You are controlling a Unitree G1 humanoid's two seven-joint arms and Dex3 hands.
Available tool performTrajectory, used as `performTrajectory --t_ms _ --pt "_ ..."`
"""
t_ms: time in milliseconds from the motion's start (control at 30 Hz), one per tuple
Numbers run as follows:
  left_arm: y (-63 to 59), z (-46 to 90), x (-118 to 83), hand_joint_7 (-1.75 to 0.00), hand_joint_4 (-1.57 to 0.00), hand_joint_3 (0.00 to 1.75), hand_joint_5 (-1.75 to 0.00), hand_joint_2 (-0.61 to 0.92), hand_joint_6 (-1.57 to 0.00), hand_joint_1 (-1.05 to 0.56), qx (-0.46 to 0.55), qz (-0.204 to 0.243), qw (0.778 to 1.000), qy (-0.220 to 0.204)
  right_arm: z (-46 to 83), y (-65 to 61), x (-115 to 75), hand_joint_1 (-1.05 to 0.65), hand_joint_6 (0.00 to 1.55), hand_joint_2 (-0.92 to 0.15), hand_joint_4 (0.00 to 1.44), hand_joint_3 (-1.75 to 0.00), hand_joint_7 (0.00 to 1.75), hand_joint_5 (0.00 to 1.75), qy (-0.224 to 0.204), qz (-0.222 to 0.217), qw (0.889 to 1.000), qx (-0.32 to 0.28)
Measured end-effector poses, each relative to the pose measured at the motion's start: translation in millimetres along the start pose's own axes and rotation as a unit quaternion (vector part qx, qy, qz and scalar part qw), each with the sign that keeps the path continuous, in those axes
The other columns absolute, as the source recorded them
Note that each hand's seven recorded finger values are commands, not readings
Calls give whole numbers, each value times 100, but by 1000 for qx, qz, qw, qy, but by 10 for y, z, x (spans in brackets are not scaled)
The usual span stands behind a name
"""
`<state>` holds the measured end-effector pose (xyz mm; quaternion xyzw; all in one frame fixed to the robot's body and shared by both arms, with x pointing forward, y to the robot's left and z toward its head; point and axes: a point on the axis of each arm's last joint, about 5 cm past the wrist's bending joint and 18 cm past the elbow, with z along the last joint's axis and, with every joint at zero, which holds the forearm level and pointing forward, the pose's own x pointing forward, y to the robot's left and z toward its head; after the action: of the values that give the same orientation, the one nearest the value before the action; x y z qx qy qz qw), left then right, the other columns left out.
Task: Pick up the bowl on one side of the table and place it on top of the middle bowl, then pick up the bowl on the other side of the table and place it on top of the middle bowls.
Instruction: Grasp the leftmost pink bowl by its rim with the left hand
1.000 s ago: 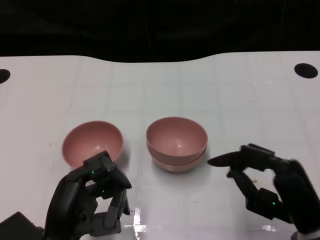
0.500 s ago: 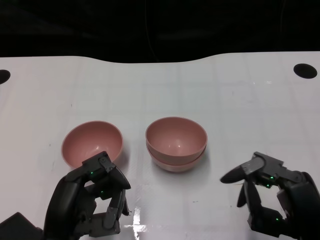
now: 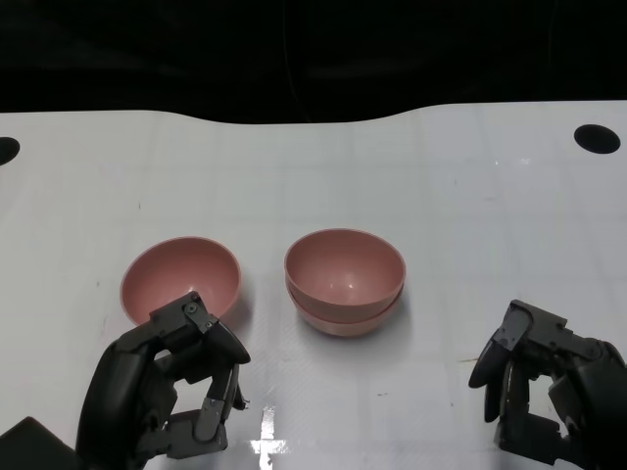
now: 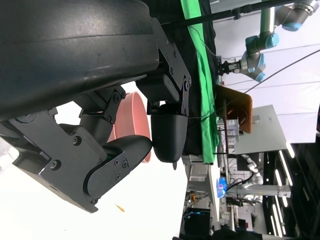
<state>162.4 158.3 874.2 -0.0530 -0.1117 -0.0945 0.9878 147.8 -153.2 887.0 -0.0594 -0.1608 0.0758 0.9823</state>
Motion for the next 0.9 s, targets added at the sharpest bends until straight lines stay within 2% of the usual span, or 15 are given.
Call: performTrajectory --t_ms 233,333,367,633,767,900 --pt "54 152 46 -59 -50 55 -113 69 -57 -35 88 -6 996 -19 -8 6 14 -5 79 -28 94 -160 163 175 10 3 1000 3" --pt "79 215 65 -34 -47 20 -98 87 -59 -39 124 -10 992 -20 -9 9 19 -5 80 -28 94 -160 162 175 12 3 1000 3" --pt "93 241 75 -29 -47 14 -93 90 -59 -39 141 -12 990 -21 -9 9 20 -5 80 -28 94 -160 162 175 12 3 1000 4" --pt "199 425 176 -9 -25 3 -74 91 -42 -47 279 -33 960 -13 -11 7 26 -4 80 -28 94 -160 160 175 15 5 1000 4" --pt "237 496 235 -5 -24 1 -69 90 -40 -49 361 -38 932 -14 -15 7 26 -4 80 -29 93 -160 159 175 19 6 1000 4" --pt "278 544 289 -3 -25 0 -59 90 -41 -52 457 -45 888 -5 -16 8 27 -3 81 -29 93 -159 159 175 20 5 1000 5"
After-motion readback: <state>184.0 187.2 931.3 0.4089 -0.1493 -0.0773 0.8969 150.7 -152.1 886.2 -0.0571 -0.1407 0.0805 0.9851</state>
